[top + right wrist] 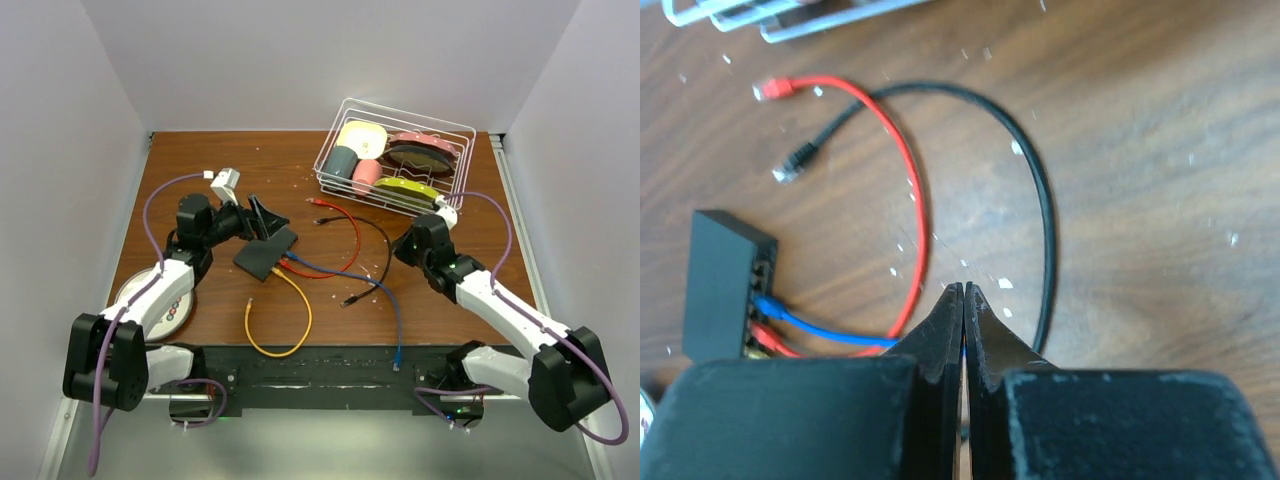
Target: Insert the plug into the switch port
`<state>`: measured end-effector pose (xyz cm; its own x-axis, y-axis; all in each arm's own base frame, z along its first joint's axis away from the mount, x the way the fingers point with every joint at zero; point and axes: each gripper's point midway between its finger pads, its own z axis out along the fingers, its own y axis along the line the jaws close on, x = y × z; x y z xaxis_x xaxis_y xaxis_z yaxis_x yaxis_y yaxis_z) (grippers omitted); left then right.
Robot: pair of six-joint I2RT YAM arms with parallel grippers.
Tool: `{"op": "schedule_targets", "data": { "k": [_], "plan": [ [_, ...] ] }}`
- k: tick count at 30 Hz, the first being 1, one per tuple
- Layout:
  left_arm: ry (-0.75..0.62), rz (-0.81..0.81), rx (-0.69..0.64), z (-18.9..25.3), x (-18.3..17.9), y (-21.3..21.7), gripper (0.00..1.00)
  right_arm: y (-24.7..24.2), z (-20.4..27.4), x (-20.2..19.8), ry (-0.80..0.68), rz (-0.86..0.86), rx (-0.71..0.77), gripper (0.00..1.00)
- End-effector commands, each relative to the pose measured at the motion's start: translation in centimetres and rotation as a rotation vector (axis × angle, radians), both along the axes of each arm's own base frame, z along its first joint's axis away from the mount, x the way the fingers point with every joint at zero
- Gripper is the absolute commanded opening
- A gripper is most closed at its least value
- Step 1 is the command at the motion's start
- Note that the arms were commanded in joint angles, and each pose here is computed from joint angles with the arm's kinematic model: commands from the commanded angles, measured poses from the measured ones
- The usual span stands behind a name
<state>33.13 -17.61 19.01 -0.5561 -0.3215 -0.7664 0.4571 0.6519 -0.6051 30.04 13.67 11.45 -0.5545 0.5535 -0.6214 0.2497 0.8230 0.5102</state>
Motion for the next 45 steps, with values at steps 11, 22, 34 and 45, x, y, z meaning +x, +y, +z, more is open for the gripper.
{"op": "schedule_targets", "data": {
  "k": [11,22,34,45],
  "plan": [
    [-0.059,-0.08,0.012,1.6,-0.5,-2.5,0.99,5.1,1.9,4.8,-0.086,0.399,-0.219,0.67],
    [0.008,-0.008,0.054,0.1,2.4,-2.1,0.98,12.0,2.5,8.1,-0.133,0.618,-0.279,0.93],
    [0.127,-0.07,0.224,-6.4,8.6,-6.7,0.79,10.6,4.6,7.3,-0.147,0.587,-0.295,0.95],
    [0.079,-0.049,0.413,-11.8,11.3,-10.3,0.79,7.7,5.9,5.9,-0.165,0.566,-0.312,0.97]
  ]
}}
